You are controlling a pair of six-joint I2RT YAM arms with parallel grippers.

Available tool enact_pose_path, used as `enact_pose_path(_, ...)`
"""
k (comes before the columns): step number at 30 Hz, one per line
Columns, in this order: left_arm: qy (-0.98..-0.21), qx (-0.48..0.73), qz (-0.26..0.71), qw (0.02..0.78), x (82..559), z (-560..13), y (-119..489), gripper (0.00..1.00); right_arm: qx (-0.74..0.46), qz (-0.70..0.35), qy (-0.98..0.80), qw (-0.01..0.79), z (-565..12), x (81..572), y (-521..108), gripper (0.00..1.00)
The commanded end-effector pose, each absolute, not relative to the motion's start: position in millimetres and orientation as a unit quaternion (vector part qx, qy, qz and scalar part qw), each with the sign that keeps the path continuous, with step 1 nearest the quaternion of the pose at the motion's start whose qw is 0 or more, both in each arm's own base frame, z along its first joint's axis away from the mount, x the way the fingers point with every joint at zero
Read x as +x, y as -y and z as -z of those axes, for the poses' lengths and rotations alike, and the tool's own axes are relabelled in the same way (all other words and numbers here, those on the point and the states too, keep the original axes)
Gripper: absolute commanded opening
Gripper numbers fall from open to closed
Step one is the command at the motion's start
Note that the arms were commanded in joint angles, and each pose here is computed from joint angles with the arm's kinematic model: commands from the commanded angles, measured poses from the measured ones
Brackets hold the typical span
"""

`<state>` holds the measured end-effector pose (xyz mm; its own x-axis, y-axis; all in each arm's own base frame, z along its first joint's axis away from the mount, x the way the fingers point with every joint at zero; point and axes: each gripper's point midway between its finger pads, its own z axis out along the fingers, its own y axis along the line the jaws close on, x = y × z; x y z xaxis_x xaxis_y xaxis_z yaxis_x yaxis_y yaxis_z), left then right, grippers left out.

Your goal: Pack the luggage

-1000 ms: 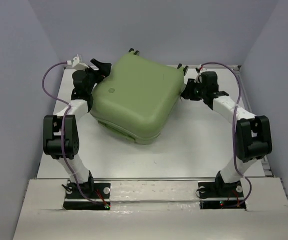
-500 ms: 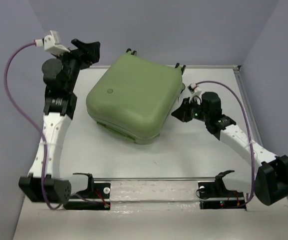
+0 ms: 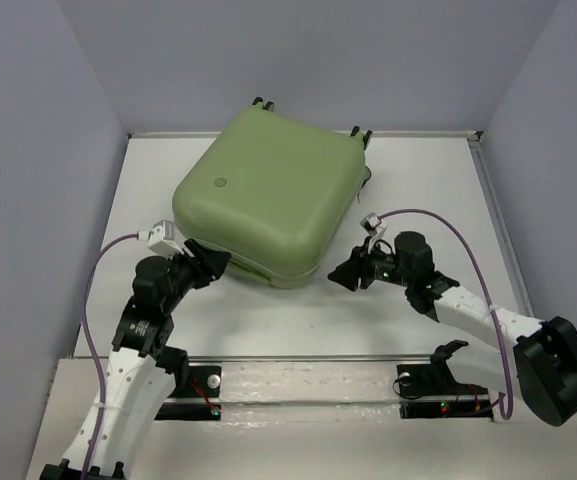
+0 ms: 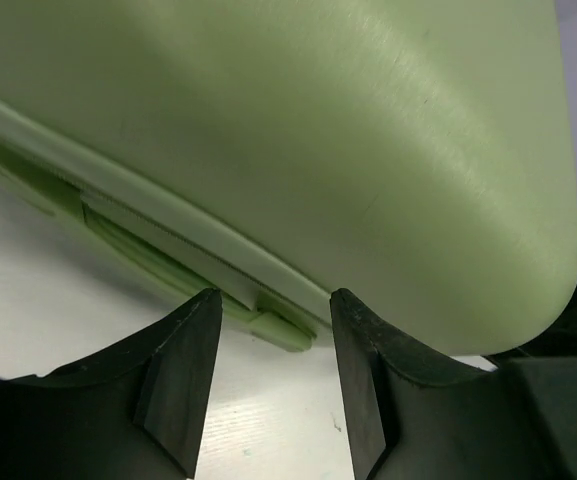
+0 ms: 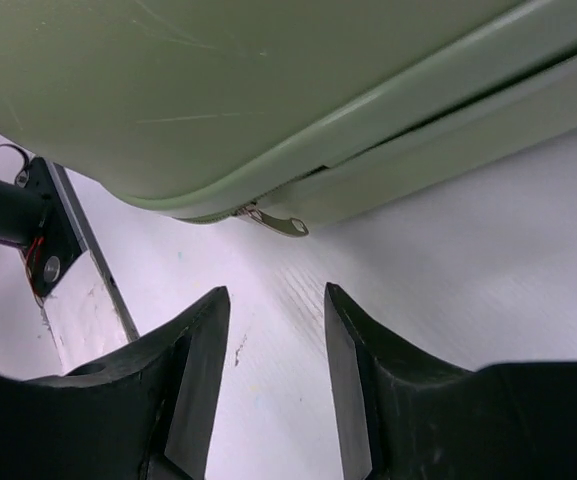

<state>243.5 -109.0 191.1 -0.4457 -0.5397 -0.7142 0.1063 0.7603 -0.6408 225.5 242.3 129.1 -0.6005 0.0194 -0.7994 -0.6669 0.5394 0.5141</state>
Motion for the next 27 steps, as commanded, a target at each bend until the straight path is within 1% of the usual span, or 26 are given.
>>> enact_pose_path(1, -0.77, -0.152, 0.398, 0.475, 227, -178, 131, 0.6, -0.26, -0.461, -0.717, 0.454, -153, 228, -269, 0.49)
enact_pose_path(4, -0.781, -0.16, 0.403, 0.449, 224, -155, 136, 0.63, -0.281, -0.436, -0.722, 0.458, -142, 228, -283, 0.5)
enact_pose_path(6, -0.774, -0.155, 0.415, 0.452, 227, -155, 141, 0.63, -0.29, -0.422, -0.717, 0.474, -142, 232, -289, 0.51)
enact_pose_path(9, -0.783, -0.165, 0.409, 0.439, 229, -135, 143, 0.63, -0.279, -0.406, -0.718, 0.491, -140, 242, -289, 0.51)
enact_pose_path(10, -0.779, -0.165, 0.414, 0.441, 232, -133, 145, 0.64, -0.267, -0.392, -0.719, 0.508, -140, 251, -286, 0.51)
enact_pose_path(11, -0.783, -0.169, 0.417, 0.43, 230, -122, 148, 0.65, -0.263, -0.386, -0.718, 0.516, -139, 254, -285, 0.51)
enact_pose_path(15, -0.778, -0.158, 0.429, 0.43, 236, -122, 161, 0.71, -0.249, -0.381, -0.706, 0.543, -142, 262, -283, 0.5)
enact_pose_path(18, -0.778, -0.146, 0.431, 0.434, 238, -128, 174, 0.73, -0.247, -0.378, -0.696, 0.558, -143, 266, -283, 0.47)
enact_pose_path(22, -0.784, -0.127, 0.433, 0.425, 232, -130, 193, 0.74, -0.253, -0.382, -0.682, 0.57, -148, 268, -286, 0.38)
enact_pose_path(26, -0.784, -0.112, 0.437, 0.426, 227, -138, 210, 0.71, -0.263, -0.401, -0.669, 0.568, -152, 263, -291, 0.32)
enact_pose_path(27, -0.782, -0.116, 0.436, 0.43, 229, -140, 210, 0.71, -0.263, -0.401, -0.669, 0.568, -152, 263, -291, 0.32)
